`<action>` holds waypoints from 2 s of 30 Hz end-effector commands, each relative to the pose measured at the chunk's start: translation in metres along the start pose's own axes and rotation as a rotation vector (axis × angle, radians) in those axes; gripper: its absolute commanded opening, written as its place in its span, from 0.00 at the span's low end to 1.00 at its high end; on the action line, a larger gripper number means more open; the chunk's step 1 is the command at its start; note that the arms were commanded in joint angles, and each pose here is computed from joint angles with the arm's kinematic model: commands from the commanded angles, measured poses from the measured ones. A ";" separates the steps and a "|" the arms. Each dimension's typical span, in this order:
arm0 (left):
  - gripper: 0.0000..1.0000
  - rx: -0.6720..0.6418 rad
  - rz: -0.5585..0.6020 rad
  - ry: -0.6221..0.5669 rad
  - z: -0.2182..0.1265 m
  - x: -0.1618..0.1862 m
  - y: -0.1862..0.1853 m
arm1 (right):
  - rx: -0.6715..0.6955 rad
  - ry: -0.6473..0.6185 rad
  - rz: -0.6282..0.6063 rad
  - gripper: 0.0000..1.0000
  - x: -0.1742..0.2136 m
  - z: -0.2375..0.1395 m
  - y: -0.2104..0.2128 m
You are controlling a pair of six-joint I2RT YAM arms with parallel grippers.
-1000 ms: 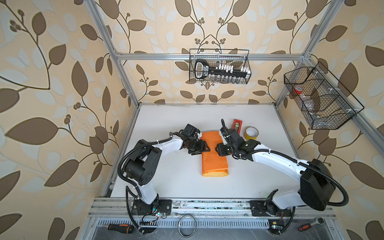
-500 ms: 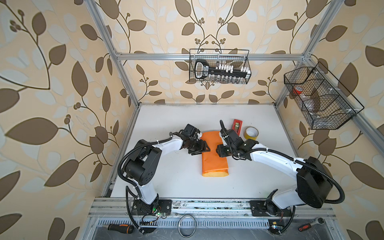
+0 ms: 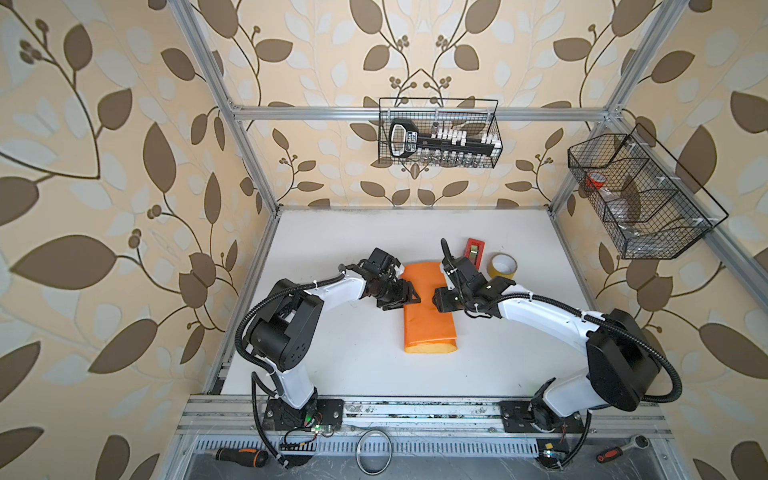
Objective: Wrap the gift box in paper
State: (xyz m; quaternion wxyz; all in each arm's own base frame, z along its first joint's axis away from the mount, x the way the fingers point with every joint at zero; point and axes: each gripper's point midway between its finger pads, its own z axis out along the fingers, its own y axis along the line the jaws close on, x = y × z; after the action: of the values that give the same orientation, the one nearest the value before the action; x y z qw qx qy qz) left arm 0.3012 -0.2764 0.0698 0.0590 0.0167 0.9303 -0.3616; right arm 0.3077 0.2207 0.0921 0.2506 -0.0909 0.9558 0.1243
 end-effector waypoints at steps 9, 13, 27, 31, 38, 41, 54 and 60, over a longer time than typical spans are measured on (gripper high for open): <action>0.66 -0.213 -0.075 0.060 0.014 0.022 0.057 | -0.057 0.028 0.027 0.61 0.007 0.014 0.000; 0.66 -0.214 -0.076 0.059 0.014 0.022 0.057 | -0.082 0.038 0.052 0.61 0.010 0.018 0.000; 0.66 -0.213 -0.077 0.060 0.014 0.022 0.057 | -0.237 0.088 0.174 0.68 0.026 0.038 0.006; 0.66 -0.213 -0.078 0.059 0.014 0.022 0.057 | -0.271 0.102 0.214 0.72 0.032 0.045 0.006; 0.66 -0.212 -0.078 0.058 0.013 0.022 0.056 | -0.327 0.113 0.275 0.81 0.039 0.056 0.007; 0.66 -0.211 -0.075 0.058 0.013 0.023 0.056 | -0.351 0.112 0.288 0.85 0.039 0.059 0.007; 0.72 -0.175 -0.056 -0.018 -0.003 -0.004 0.025 | -0.421 -0.046 0.308 1.00 0.002 0.014 -0.021; 0.77 -0.118 -0.032 -0.097 -0.027 -0.036 -0.016 | -0.374 -0.126 0.261 1.00 0.007 -0.011 -0.037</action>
State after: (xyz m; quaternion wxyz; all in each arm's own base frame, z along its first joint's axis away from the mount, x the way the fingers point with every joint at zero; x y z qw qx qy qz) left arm 0.3204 -0.2698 0.0843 0.0773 -0.0097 0.9454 -0.3166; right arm 0.3182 0.1877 0.0964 0.2693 0.0152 0.8961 0.3525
